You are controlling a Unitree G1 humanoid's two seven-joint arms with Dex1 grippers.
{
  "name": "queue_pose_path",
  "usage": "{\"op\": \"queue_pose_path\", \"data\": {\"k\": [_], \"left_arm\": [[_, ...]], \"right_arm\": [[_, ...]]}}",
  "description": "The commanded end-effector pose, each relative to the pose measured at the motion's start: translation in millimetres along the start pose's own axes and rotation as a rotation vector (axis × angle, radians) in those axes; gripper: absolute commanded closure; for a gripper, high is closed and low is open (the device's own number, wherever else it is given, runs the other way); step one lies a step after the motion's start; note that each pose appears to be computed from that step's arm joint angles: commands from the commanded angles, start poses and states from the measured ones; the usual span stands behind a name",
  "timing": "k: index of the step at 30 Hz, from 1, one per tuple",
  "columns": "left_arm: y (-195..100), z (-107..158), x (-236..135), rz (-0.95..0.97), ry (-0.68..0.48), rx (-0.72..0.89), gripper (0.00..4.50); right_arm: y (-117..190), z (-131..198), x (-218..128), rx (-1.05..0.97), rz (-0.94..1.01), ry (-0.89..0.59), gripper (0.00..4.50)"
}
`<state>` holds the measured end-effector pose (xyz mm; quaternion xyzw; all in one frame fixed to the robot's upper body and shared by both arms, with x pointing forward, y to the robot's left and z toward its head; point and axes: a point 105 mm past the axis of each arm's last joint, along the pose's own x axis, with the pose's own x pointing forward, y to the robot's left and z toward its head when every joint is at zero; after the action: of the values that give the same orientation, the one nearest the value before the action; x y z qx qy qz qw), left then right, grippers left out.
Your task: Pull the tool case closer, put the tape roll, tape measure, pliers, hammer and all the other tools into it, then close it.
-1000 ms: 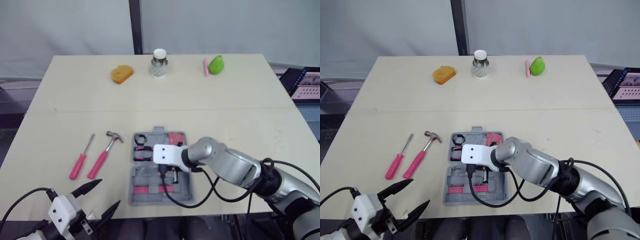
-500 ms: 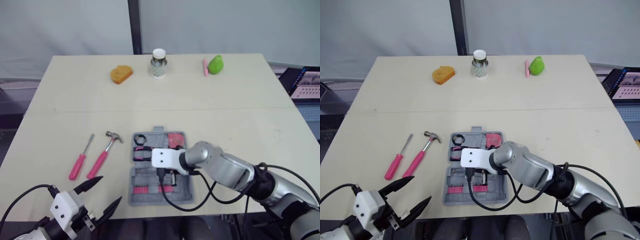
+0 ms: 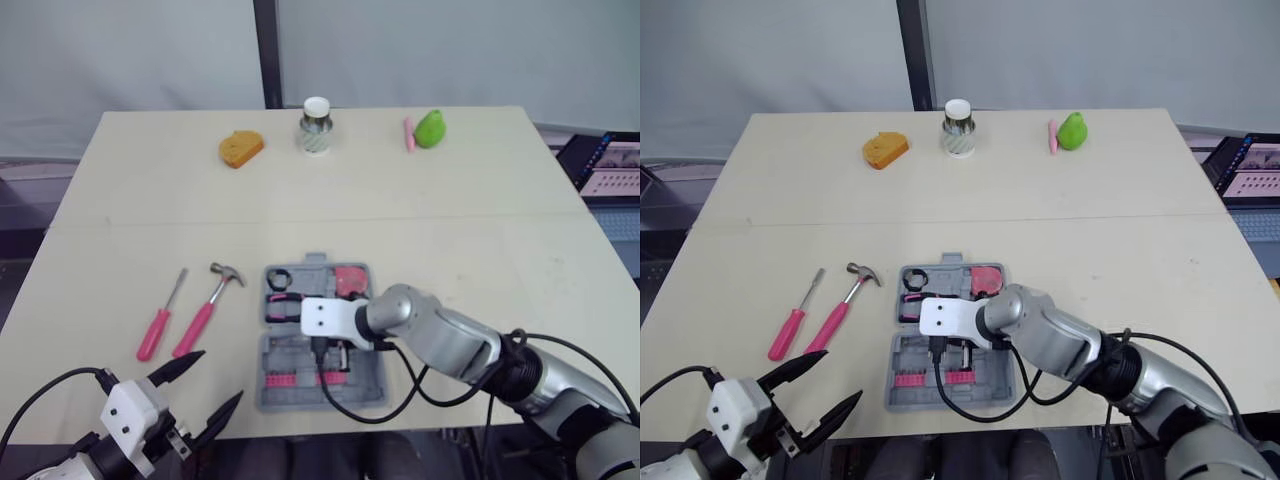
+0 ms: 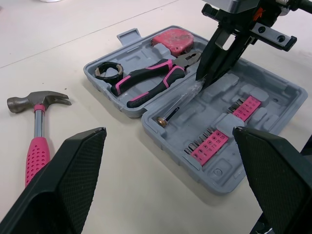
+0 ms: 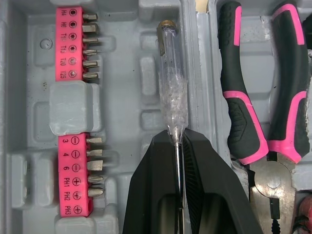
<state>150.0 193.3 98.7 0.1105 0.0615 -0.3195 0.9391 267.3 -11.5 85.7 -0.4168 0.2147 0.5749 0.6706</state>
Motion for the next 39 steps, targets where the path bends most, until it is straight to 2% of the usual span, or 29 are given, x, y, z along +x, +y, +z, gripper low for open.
{"op": "queue_pose_path", "data": {"k": [1, 2, 5, 11, 12, 17, 19, 22, 23, 27, 28, 39], "left_arm": [[-1, 7, 2, -0.005, -0.018, 0.027, 0.00], [-1, 7, 2, -0.005, -0.019, 0.027, 0.00], [0, 7, 2, -0.007, -0.020, 0.029, 0.00], [2, 11, 6, -0.002, -0.041, 0.026, 0.00], [2, 11, 7, -0.003, -0.043, 0.027, 0.00], [3, 11, 11, -0.021, -0.049, 0.031, 0.00], [4, 10, 15, -0.050, -0.051, 0.047, 0.00], [7, 10, 20, -0.066, -0.057, 0.056, 0.00], [8, 10, 22, -0.072, -0.061, 0.060, 0.00], [10, 12, 26, -0.086, -0.071, 0.070, 0.00], [10, 12, 26, -0.088, -0.071, 0.072, 0.00], [13, 10, 24, -0.102, -0.061, 0.076, 0.00]], "right_arm": [[3, 5, 1, -0.025, 0.012, -0.018, 4.44], [2, 4, 1, -0.024, 0.010, -0.017, 4.44], [1, 4, 1, -0.022, 0.003, -0.017, 3.34], [-3, 15, -12, 0.005, -0.009, -0.095, 0.36], [-2, 18, -14, 0.023, -0.010, -0.132, 0.03], [-2, 21, -28, 0.119, -0.063, -0.369, 0.03], [-2, 18, -31, 0.203, -0.096, -0.509, 0.57], [-1, 9, -27, 0.267, -0.125, -0.601, 1.65], [-2, 6, -24, 0.281, -0.139, -0.612, 2.29], [0, -3, -6, 0.321, -0.141, -0.619, 4.28], [2, -4, -2, 0.322, -0.139, -0.617, 4.47], [9, -7, 9, 0.304, -0.124, -0.589, 4.47]]}}
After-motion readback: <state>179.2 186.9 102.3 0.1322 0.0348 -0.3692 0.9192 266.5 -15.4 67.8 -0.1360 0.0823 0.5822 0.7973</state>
